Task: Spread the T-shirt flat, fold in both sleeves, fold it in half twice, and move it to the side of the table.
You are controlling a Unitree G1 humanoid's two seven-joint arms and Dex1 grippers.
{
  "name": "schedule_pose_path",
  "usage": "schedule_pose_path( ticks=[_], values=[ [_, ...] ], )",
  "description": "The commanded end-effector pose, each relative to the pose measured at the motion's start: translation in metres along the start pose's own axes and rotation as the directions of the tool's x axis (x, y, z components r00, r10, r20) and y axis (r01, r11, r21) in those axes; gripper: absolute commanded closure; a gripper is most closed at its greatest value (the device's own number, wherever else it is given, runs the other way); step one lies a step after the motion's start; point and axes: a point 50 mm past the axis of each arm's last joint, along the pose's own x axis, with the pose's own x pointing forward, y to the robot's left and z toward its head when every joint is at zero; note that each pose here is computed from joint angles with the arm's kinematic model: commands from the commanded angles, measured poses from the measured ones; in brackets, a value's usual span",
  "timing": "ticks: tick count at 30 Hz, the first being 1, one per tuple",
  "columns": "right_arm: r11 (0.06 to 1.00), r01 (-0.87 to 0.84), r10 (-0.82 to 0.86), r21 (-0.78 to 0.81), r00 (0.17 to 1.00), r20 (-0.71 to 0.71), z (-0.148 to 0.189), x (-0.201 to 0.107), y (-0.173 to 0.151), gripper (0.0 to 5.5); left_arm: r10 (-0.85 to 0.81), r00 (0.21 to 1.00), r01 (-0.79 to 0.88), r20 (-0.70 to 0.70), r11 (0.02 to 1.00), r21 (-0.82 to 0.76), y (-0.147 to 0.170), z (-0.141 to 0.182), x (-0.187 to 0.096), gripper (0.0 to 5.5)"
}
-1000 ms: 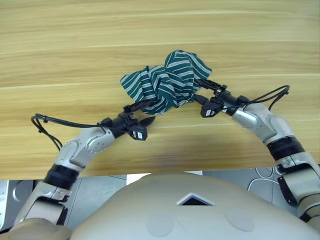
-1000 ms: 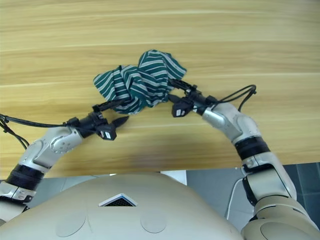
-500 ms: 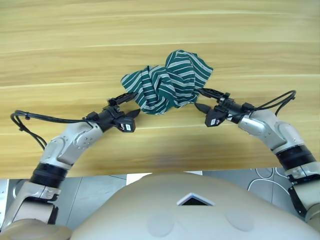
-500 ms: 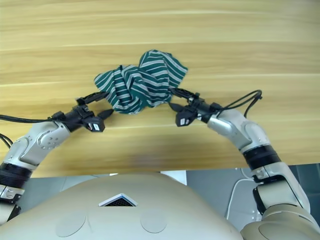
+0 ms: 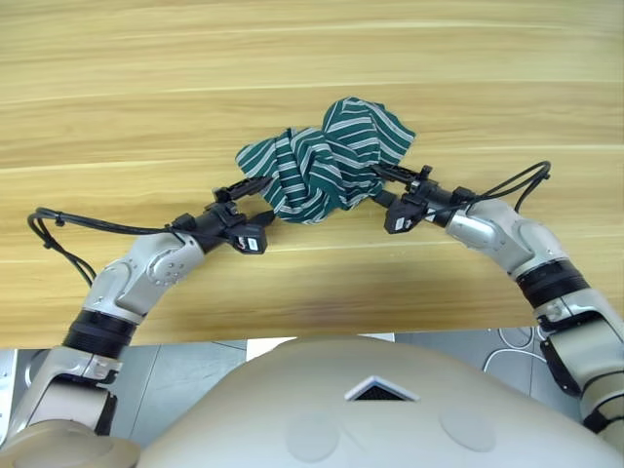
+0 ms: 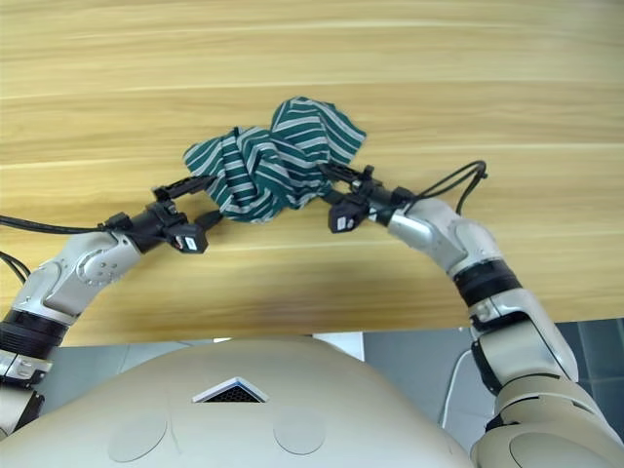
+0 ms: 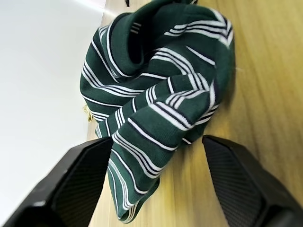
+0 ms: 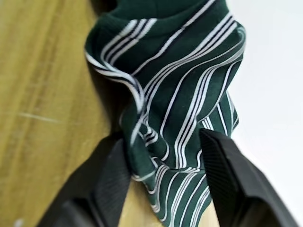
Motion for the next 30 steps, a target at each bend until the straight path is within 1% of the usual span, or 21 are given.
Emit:
schedule_pose_path(
  ticks=[1,3,7,12,18,26,30],
  values=[
    [0.978,-0.201,0.204,0.062,0.978,-0.046,-0.004,-0.016,0.042,3.90,-0.182,0.983,0.180,-0.027,0.983,-0.044,-0.035,-0.002,-0.005,1.93],
    [0.978,-0.192,0.195,0.074,0.980,-0.032,-0.002,-0.018,0.042,4.32,-0.169,0.985,0.168,-0.022,0.985,-0.046,-0.033,-0.001,-0.006,1.93],
    [0.980,-0.178,0.180,0.091,0.984,-0.017,0.000,-0.020,0.040,4.78,-0.187,0.982,0.186,-0.016,0.982,-0.040,-0.034,-0.001,-0.007,1.93],
    [0.980,-0.171,0.175,0.100,0.984,-0.022,-0.001,-0.019,0.040,5.46,-0.192,0.981,0.193,0.041,0.980,-0.036,-0.034,0.007,-0.007,1.93],
    [0.981,-0.165,0.169,0.105,0.985,-0.028,-0.003,-0.017,0.041,5.49,-0.033,0.999,0.033,-0.021,0.999,0.015,-0.010,-0.006,-0.001,1.93],
    [0.980,-0.164,0.169,0.111,0.985,-0.032,-0.006,-0.016,0.043,5.49,0.033,0.999,-0.032,-0.034,0.999,0.042,0.003,-0.008,-0.004,1.93],
    [0.981,-0.159,0.165,0.113,0.986,-0.038,-0.008,-0.014,0.043,5.49,0.072,0.997,-0.072,0.007,0.997,0.039,0.010,-0.002,-0.004,1.93]
  ],
)
